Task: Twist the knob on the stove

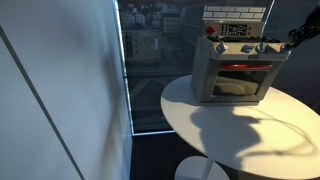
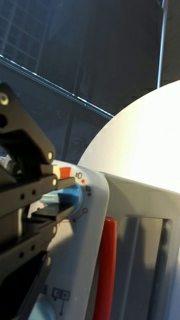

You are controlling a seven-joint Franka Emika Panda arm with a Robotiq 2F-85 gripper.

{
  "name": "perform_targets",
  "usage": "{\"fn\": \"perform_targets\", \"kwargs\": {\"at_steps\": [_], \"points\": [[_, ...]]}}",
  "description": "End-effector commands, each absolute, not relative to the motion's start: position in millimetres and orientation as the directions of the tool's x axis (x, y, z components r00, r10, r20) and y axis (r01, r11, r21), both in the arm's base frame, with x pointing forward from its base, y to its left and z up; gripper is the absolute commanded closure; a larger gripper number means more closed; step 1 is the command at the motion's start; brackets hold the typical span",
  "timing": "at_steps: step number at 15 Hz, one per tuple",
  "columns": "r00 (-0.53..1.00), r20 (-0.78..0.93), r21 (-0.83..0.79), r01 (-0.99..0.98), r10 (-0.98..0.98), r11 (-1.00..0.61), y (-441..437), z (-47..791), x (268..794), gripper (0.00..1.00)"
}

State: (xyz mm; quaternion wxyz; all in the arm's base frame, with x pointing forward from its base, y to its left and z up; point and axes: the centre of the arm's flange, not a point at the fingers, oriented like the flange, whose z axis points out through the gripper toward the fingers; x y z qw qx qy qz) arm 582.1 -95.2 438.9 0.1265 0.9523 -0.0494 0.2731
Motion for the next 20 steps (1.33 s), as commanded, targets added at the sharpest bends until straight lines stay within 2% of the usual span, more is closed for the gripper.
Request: {"fn": "perform_targets", "kwargs": {"at_steps": [1, 7, 20], "points": [[0.871, 0.490, 0.252, -0.176, -0.031, -0.952, -114, 455, 559, 0.47], [0.904, 0.423, 0.238, -0.176, -0.061, -0.955, -127, 465, 536, 0.01], [0.977, 0.162, 0.037, -0.146, -0.138, -0.989, -115, 489, 480, 0.00]]}}
